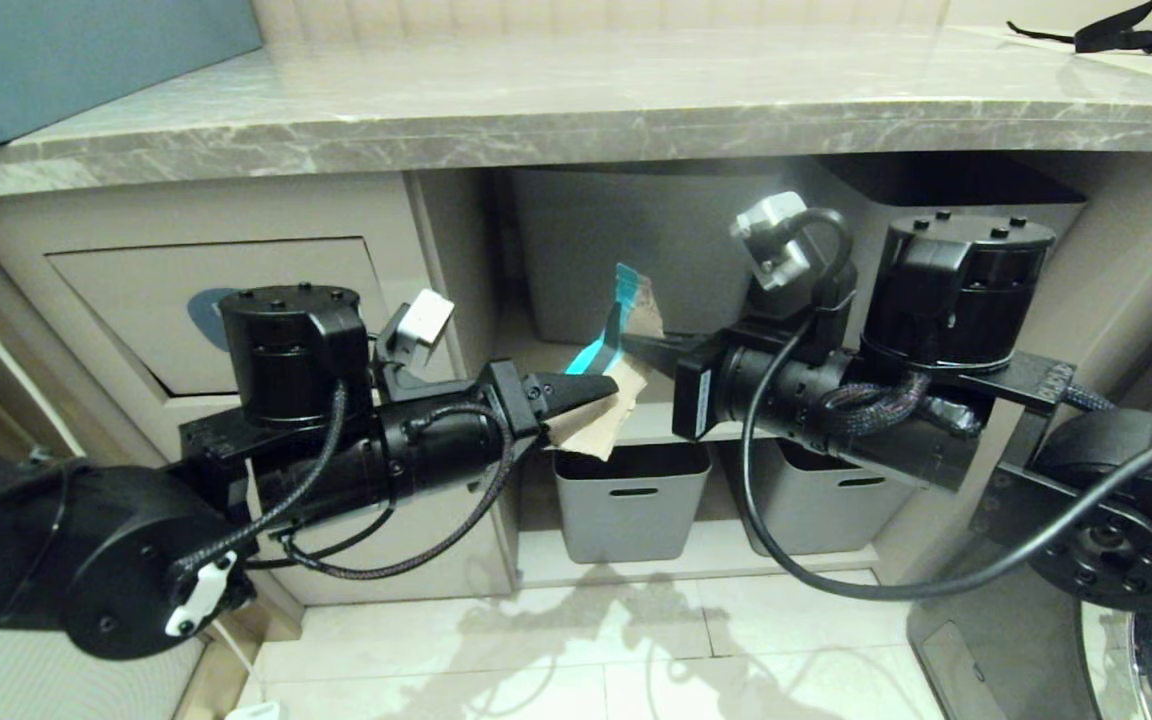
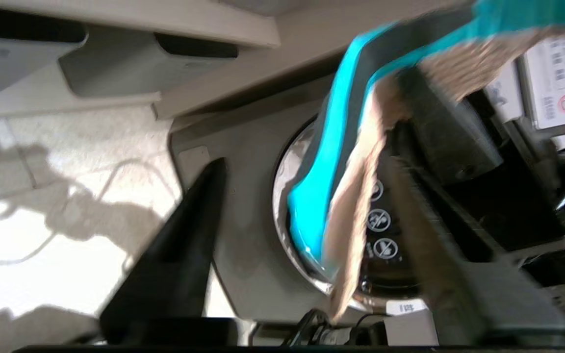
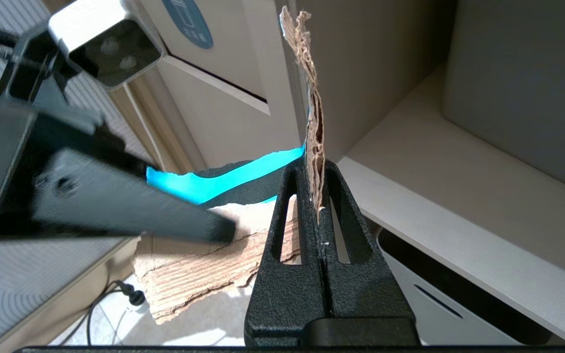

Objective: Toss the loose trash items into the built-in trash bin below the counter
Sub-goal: Hand it to the other hand

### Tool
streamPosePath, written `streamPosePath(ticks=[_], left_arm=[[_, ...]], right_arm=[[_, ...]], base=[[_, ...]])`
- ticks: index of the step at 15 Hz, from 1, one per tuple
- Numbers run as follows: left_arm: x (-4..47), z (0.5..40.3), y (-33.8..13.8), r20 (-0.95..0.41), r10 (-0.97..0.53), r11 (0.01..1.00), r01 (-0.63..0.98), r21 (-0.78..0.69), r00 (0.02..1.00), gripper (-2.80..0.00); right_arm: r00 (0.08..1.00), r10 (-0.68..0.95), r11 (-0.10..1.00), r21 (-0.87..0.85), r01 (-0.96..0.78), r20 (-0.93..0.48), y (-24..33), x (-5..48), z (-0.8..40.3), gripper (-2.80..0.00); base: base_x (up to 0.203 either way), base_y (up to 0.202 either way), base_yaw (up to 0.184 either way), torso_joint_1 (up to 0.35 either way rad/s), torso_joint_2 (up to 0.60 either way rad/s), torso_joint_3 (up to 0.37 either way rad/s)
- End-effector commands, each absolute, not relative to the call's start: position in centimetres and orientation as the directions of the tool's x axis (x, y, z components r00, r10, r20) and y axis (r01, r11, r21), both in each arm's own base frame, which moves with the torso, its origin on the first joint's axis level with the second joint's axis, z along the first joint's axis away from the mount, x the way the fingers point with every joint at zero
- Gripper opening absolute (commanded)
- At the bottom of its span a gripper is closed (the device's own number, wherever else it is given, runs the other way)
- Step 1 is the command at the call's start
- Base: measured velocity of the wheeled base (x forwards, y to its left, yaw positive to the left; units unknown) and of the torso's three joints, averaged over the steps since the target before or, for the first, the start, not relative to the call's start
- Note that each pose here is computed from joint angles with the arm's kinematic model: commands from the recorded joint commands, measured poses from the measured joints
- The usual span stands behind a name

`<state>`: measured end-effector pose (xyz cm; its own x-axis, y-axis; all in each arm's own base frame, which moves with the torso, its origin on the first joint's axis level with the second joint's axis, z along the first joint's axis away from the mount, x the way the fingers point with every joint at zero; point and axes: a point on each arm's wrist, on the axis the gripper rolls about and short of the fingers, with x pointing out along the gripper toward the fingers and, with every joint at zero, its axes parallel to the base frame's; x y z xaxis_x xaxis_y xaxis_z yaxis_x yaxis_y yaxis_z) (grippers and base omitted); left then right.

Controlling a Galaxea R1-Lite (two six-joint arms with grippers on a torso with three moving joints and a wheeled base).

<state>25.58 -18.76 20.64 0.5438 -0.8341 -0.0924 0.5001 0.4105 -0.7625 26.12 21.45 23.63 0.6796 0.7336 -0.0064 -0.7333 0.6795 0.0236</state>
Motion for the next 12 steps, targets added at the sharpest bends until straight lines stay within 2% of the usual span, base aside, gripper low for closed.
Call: streamPosePath(ticks=[1,11,12], left_arm=[[25.5,20.9,-18.7,-0.066,-0.835,0.396,0.514,-0.761,0.546,-2.8],[22.8,21.8,-18.7,-0.042,-0.878,0.341,0.559,-0.756,0.477,-2.8],[22.7,21.8,-18.6,-0.043,-0.877,0.342,0.559,-0.756,0.478,-2.8]], right_arm=[[0.677,0.736,0.677,0.022,-0.736,-0.006,21.5,26.0,23.6,-2.8],[0.671,0.741,0.672,0.024,-0.74,-0.034,21.8,25.3,22.8,-2.8],[0.668,0.744,0.669,0.026,-0.743,-0.033,21.8,25.2,22.8,0.0]], base=[[0.0,0.0,0.0,0.0,0.0,0.0],[0.0,0.0,0.0,0.0,0.0,0.0],[0.0,0.0,0.0,0.0,0.0,0.0]])
